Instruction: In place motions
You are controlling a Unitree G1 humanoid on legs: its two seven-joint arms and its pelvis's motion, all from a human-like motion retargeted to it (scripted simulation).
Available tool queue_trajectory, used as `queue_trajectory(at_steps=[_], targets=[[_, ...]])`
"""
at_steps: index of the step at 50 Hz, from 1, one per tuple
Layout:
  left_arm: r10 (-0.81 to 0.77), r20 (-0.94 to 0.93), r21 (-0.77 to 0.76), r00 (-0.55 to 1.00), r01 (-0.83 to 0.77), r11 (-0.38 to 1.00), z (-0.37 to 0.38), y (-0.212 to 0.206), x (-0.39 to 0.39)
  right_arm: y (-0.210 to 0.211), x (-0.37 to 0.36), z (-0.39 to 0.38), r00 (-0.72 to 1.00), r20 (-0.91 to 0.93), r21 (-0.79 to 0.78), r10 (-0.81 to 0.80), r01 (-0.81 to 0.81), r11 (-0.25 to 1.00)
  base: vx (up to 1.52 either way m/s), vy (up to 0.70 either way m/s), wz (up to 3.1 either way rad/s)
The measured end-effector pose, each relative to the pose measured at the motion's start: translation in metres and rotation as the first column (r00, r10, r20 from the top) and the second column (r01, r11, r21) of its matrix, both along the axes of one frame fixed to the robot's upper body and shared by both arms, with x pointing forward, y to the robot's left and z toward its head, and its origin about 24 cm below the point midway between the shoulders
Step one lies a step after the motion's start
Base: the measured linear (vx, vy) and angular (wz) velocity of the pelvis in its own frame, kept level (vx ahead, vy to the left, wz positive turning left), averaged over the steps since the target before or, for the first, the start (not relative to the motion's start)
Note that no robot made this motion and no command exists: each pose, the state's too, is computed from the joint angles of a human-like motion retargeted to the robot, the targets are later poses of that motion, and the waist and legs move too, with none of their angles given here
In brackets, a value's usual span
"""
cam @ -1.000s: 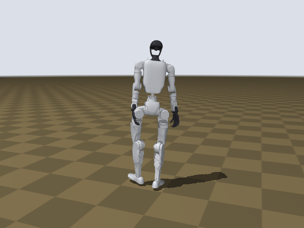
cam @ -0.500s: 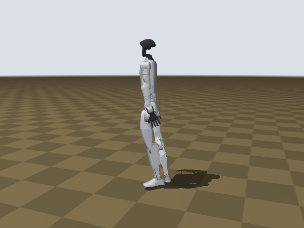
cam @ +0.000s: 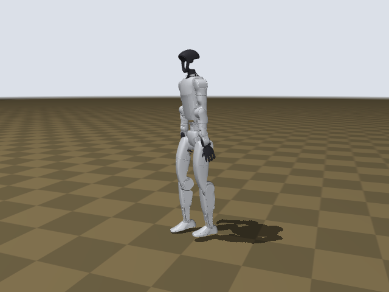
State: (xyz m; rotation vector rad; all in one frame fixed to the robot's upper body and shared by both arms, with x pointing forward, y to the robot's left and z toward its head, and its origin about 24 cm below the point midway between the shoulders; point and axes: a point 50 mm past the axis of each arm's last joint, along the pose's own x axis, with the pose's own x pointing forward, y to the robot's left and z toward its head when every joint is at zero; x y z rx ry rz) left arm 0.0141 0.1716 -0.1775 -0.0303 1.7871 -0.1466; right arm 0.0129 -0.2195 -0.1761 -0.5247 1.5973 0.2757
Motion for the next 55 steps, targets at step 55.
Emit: queue_trajectory(at_steps=[55], targets=[[0.061,-0.087,0.105,0.994,-0.052,0.993,0.001,0.007,-0.038,0.011,-0.004,-0.002,0.997,-0.040,0.087,-0.060,0.063,0.994,-0.09,0.07,1.63]])
